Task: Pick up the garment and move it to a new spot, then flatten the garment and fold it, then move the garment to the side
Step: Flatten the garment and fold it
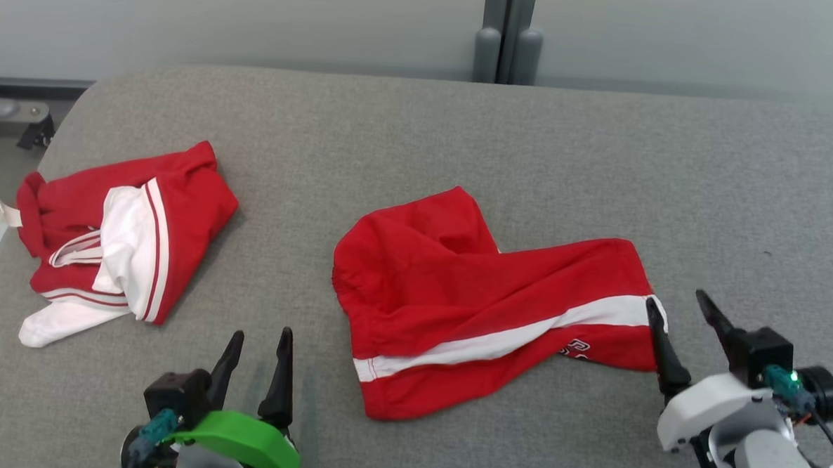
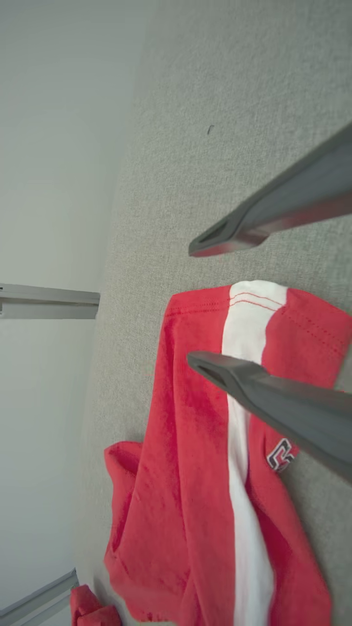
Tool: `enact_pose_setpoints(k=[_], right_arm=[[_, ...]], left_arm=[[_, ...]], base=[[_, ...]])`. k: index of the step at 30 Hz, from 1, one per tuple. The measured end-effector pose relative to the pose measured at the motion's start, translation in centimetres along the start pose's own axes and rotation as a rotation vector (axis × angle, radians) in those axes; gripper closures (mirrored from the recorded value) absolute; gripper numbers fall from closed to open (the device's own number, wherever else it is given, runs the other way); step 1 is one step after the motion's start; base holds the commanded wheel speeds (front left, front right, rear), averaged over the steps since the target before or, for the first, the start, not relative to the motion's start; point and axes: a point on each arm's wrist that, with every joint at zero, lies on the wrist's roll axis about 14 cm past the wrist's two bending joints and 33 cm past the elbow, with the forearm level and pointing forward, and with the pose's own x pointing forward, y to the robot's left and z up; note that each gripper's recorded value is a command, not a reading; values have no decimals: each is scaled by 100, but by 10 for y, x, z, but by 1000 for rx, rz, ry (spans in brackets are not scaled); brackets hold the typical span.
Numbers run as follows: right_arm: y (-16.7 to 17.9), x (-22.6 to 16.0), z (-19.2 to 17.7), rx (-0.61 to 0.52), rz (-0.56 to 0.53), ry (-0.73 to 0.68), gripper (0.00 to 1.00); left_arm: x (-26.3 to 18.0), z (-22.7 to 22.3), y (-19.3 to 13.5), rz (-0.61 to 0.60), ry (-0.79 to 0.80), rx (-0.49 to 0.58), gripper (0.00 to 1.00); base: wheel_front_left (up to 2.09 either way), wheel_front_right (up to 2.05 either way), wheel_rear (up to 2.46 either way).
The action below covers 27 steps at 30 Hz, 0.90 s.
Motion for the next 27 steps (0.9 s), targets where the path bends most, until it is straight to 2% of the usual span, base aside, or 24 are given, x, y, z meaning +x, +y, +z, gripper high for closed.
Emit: enact_pose_setpoints(k=[7, 16, 22, 27], right_arm=[[-7, -41, -6, 32, -53, 9, 0], [-26, -74, -14, 65, -136, 22, 0], [-30, -82, -16, 70, -156, 27, 0], [-29, -82, -18, 66, -151, 34, 0]], left_arm=[[-19, 1, -4, -14, -17, 38, 0], [-19, -4, -34, -108, -6, 50, 0], [-17, -13, -50, -150, 22, 17, 0], [-22, -34, -60, -169, 89, -54, 0]], base=[[0, 0, 0], [0, 0, 0], [0, 0, 0], [0, 0, 0]])
